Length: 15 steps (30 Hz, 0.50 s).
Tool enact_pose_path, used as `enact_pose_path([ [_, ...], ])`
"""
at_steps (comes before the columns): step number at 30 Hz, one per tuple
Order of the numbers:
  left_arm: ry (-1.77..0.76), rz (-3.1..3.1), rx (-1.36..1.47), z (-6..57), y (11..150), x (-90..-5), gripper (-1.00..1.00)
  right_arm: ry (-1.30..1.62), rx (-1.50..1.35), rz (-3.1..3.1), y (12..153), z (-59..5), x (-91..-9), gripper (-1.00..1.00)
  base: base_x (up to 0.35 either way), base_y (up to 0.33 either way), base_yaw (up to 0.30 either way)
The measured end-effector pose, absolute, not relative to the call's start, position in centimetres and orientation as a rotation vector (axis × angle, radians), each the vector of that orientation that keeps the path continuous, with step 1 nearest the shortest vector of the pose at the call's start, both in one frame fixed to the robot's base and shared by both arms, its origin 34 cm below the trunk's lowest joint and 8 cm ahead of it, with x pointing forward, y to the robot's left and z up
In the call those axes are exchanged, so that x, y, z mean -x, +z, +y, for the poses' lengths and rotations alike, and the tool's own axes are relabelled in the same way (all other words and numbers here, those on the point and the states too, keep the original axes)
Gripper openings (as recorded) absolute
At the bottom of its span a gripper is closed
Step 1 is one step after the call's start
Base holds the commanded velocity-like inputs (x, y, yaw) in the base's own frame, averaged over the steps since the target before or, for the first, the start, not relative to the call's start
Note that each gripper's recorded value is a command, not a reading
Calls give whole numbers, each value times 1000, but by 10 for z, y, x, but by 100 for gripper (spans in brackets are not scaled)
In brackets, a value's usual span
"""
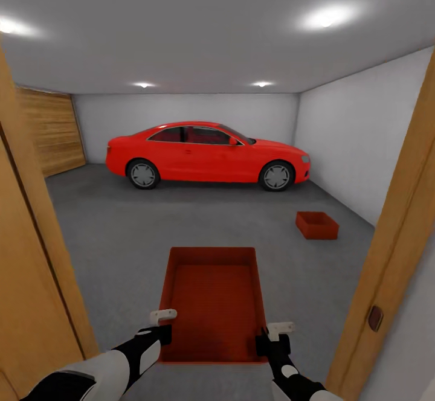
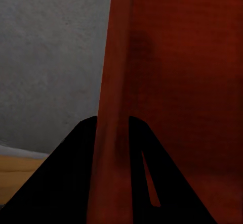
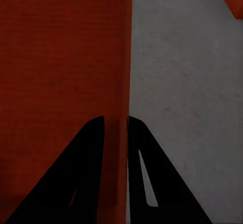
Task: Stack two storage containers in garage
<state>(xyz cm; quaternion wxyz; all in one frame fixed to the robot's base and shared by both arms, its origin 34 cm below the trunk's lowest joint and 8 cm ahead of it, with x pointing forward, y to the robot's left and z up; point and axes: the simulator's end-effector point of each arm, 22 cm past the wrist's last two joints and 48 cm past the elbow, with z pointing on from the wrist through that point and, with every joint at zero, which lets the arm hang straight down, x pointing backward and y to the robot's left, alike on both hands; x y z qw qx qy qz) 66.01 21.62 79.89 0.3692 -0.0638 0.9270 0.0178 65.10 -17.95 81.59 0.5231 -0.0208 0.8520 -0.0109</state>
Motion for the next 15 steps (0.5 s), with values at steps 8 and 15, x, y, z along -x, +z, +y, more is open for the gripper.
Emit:
enact_pose_path([
  [8,46,2380,165,216,799,-660,-100,-26,51,2041,816,-179,-651,-100,322,0,0],
  [15,46,2379,163,216,799,-660,-100,-26,49,2040,816,-180,-651,-100,322,0,0],
])
